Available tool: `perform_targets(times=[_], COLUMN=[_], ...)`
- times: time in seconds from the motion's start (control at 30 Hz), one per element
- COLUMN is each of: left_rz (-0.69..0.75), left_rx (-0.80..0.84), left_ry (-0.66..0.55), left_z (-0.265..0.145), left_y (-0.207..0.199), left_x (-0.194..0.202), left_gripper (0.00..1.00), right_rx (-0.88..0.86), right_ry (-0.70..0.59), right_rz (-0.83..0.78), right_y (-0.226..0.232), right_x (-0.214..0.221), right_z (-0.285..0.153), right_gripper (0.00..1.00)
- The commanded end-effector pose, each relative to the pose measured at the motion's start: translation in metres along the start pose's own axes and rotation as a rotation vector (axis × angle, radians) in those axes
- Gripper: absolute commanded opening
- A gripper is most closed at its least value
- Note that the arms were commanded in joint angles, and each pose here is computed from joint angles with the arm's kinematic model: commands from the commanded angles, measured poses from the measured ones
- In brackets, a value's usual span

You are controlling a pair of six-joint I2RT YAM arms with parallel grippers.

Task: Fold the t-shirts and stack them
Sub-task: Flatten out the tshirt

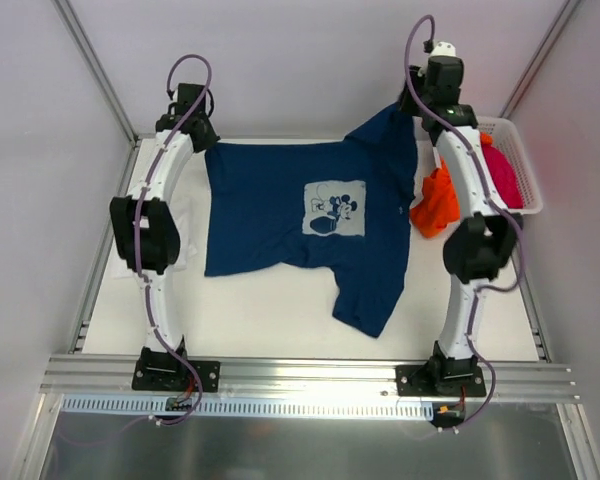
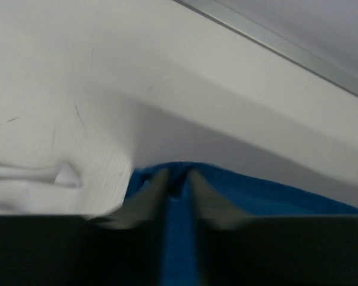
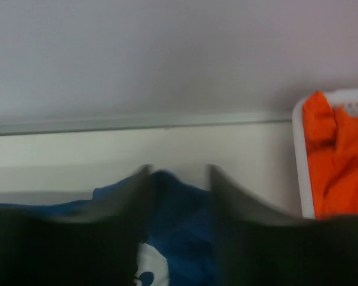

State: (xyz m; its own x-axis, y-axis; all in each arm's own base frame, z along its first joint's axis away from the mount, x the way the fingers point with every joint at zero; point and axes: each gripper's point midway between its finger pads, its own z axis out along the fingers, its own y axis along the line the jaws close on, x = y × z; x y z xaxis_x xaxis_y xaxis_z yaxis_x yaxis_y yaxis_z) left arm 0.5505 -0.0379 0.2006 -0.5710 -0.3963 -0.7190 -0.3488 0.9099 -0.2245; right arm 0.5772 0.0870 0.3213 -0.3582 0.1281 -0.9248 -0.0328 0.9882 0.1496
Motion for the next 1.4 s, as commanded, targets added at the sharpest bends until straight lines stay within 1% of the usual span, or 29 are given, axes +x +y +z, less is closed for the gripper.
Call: perform_targets(times=[0.0,0.03,0.07,0.1,0.13,0.2,0.23,0.27,0.3,0.33,0.37,0.43,0.47,0.5,0.53,0.6,0.63,0.67,0.7,0.73,0.77,0.8,0.9,0.93,1.0,1.03,1.1,1.13,1.37], left_rz=[-0.034,-0.015,-0.016,-0.014,0.004,0.012,0.021,0.019,0.019,0.000,-0.008,-0.038,-0.035,-0.022,-0.020,0.000,0.003,0.015,0.024,0.023,0.039,0.050,0.077,0.084,0.078,0.078,0.065,0.066,0.052], left_rx=[-0.029,-0.044,-0.070,-0.078,-0.082,-0.077,-0.074,-0.061,-0.020,0.013,0.045,0.097,0.089,0.102,0.085,0.110,0.118,0.110,0.127,0.135,0.147,0.155,0.145,0.133,0.148,0.136,0.119,0.112,0.085], left_ry=[-0.188,-0.203,-0.234,-0.252,-0.267,-0.320,-0.335,-0.357,-0.367,-0.361,-0.347,-0.306,-0.278,-0.258,-0.217,-0.154,-0.124,-0.077,-0.048,-0.021,0.031,0.052,0.132,0.173,0.247,0.290,0.357,0.370,0.483], left_z=[0.021,0.025,0.027,0.026,0.023,0.005,-0.003,-0.019,-0.029,-0.038,-0.054,-0.068,-0.077,-0.083,-0.085,-0.088,-0.088,-0.087,-0.090,-0.091,-0.090,-0.091,-0.081,-0.074,-0.072,-0.066,-0.062,-0.060,-0.064], left_y=[-0.007,-0.006,-0.005,-0.004,-0.004,-0.006,-0.007,-0.010,-0.017,-0.021,-0.025,-0.034,-0.029,-0.039,-0.034,-0.044,-0.047,-0.042,-0.048,-0.048,-0.046,-0.048,-0.040,-0.036,-0.036,-0.032,-0.025,-0.023,-0.009], left_x=[-0.059,-0.064,-0.072,-0.077,-0.081,-0.098,-0.103,-0.109,-0.113,-0.111,-0.105,-0.086,-0.066,-0.049,-0.025,0.011,0.027,0.052,0.068,0.080,0.102,0.112,0.142,0.157,0.177,0.192,0.215,0.221,0.263], left_gripper=[0.36,0.70,0.89,0.99,0.99,0.99,0.99,0.99,0.99,0.99,0.99,0.99,0.99,0.99,0.99,0.91,0.80,0.32,0.05,0.00,0.00,0.00,0.00,0.00,0.00,0.00,0.00,0.00,0.00], right_rx=[-0.063,-0.099,-0.105,-0.103,-0.093,-0.103,-0.105,-0.105,-0.125,-0.135,-0.124,-0.085,-0.040,-0.020,0.014,0.041,0.040,0.022,0.016,0.009,-0.015,-0.020,-0.039,-0.059,-0.085,-0.111,-0.132,-0.125,-0.123], right_ry=[-0.115,-0.161,-0.124,-0.155,-0.123,-0.213,-0.222,-0.183,-0.225,-0.219,-0.200,-0.186,-0.175,-0.112,-0.113,-0.002,0.013,0.074,0.138,0.176,0.191,0.254,0.311,0.375,0.418,0.470,0.518,0.547,0.678], right_rz=[0.056,0.064,0.059,0.057,0.049,0.045,0.050,0.050,0.051,0.044,0.035,-0.016,-0.025,-0.042,-0.043,-0.045,-0.038,-0.032,-0.006,0.007,0.009,-0.001,0.044,0.068,0.095,0.109,0.107,0.095,0.099], right_y=[0.012,0.020,0.020,0.020,0.017,0.019,0.019,0.017,0.021,0.025,0.025,0.029,0.025,0.028,0.026,0.029,0.030,0.037,0.038,0.040,0.046,0.045,0.053,0.056,0.061,0.067,0.073,0.075,0.086], right_x=[-0.034,-0.053,-0.032,-0.038,-0.020,-0.044,-0.044,-0.024,-0.042,-0.041,-0.035,-0.034,-0.032,-0.011,-0.013,0.021,0.024,0.042,0.065,0.080,0.086,0.115,0.143,0.168,0.185,0.206,0.226,0.241,0.305], right_z=[0.042,0.043,0.065,0.067,0.076,0.059,0.053,0.055,0.036,0.029,0.025,0.005,0.000,-0.004,-0.017,-0.028,-0.040,-0.048,-0.051,-0.056,-0.068,-0.071,-0.090,-0.094,-0.104,-0.110,-0.116,-0.120,-0.140], right_gripper=[0.70,0.96,0.99,1.00,0.99,0.99,1.00,0.99,1.00,0.99,1.00,0.99,0.99,1.00,0.99,0.99,0.85,0.70,0.42,0.01,0.00,0.00,0.01,0.01,0.00,0.01,0.01,0.01,0.00])
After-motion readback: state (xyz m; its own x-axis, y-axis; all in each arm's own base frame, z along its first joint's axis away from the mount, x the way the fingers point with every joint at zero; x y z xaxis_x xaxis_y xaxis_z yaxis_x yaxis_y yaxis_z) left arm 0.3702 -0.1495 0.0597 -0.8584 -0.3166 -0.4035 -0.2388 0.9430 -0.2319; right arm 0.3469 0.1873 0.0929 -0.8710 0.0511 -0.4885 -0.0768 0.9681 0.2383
